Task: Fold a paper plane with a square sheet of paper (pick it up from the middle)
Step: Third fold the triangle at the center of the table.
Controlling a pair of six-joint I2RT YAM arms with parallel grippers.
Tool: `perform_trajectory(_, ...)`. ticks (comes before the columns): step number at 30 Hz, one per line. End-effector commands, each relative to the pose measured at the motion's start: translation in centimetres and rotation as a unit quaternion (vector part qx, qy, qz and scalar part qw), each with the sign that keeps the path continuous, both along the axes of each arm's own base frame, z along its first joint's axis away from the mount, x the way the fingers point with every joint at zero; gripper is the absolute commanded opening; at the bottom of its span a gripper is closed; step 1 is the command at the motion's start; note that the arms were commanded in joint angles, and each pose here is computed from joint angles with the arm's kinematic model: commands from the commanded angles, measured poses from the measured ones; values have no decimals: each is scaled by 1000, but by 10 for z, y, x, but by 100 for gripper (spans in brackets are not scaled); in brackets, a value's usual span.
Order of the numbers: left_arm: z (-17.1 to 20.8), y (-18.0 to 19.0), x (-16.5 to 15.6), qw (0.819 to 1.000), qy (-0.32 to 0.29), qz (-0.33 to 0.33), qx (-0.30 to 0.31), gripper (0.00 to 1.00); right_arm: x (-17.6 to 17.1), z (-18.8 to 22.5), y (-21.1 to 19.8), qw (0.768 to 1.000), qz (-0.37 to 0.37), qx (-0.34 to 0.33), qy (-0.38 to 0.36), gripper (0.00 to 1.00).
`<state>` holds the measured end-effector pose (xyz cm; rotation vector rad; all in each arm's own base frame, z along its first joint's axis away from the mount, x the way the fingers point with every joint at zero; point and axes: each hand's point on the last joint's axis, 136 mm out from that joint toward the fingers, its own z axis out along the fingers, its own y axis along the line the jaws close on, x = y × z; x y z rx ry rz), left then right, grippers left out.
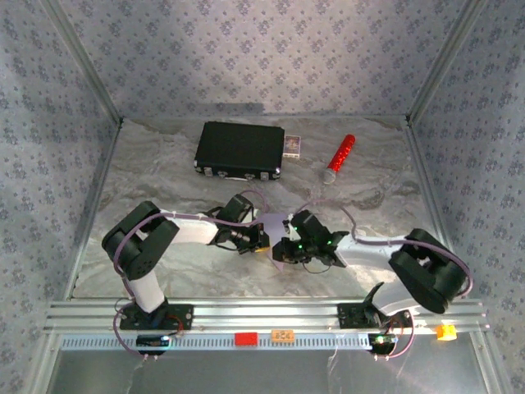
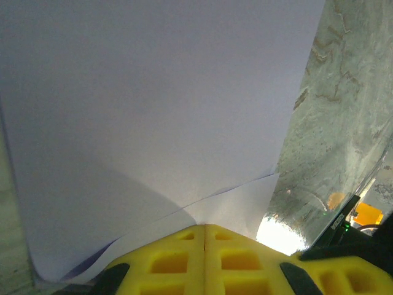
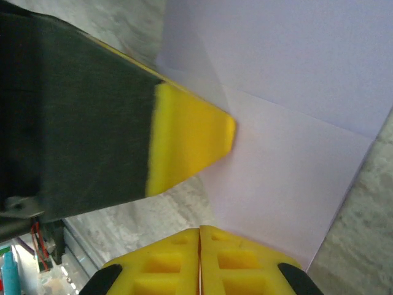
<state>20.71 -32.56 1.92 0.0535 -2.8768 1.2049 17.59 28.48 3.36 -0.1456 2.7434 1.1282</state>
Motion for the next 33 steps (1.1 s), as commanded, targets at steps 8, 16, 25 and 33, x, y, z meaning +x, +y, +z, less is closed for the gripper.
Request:
perform_trajectory(8, 20, 4, 10, 999, -43, 19, -8, 0, -27, -46, -22, 997, -20, -54, 50, 5)
perform_trajectory(16, 38, 1, 4, 998, -51, 13, -19, 2, -16, -42, -18, 997, -29, -54, 39, 4)
perform_trajectory(25, 0, 0, -5, 1000, 4, 16, -4, 0, -16, -42, -20, 997, -34, -55, 40, 3)
perform_trajectory(33, -14, 26, 5, 999, -14, 25, 31, 0, -23, -51, -30, 996, -38, -72, 48, 1)
